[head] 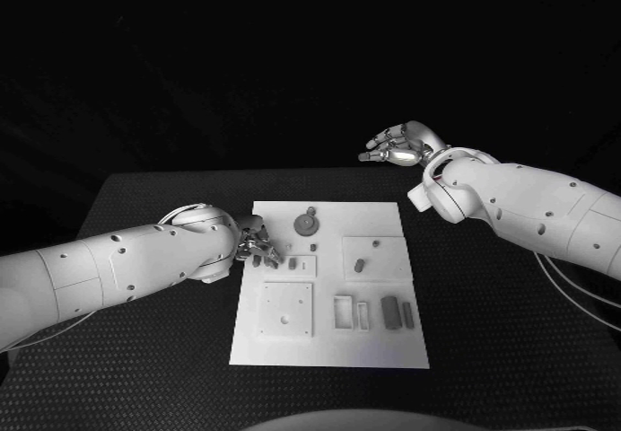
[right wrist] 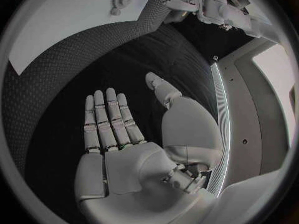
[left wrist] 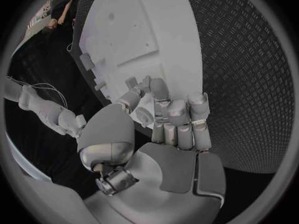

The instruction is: Assemble the parts on the task board

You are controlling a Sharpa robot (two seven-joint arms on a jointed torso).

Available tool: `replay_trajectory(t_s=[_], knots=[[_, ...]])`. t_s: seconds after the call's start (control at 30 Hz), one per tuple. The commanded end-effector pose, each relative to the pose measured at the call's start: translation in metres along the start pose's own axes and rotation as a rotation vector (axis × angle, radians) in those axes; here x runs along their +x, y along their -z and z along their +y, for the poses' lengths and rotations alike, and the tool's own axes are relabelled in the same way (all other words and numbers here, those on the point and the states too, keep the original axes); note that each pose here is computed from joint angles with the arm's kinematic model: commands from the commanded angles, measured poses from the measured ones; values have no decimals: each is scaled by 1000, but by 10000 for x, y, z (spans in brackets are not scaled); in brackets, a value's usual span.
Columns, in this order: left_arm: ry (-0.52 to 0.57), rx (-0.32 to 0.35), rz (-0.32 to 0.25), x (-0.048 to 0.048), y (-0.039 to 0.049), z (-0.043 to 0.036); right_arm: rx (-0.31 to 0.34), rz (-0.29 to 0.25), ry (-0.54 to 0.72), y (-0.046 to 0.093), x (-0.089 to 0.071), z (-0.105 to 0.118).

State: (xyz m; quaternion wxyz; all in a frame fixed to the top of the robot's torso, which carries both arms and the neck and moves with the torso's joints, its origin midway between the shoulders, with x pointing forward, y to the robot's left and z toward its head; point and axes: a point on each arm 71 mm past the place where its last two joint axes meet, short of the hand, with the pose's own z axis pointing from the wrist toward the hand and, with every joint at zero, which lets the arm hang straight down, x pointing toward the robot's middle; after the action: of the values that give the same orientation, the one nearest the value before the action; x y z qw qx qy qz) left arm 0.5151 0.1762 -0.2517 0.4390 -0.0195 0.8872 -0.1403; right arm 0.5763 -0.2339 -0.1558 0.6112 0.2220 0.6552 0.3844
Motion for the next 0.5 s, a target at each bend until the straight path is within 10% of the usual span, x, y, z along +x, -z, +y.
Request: replay_trajectory(t_s=[0.03, 0.5], knots=[[14, 13, 13, 10, 0, -21, -9, 12, 2, 0, 16, 9], [37, 18, 13, 13, 4, -30, -9, 15, 2, -1, 22, 9]])
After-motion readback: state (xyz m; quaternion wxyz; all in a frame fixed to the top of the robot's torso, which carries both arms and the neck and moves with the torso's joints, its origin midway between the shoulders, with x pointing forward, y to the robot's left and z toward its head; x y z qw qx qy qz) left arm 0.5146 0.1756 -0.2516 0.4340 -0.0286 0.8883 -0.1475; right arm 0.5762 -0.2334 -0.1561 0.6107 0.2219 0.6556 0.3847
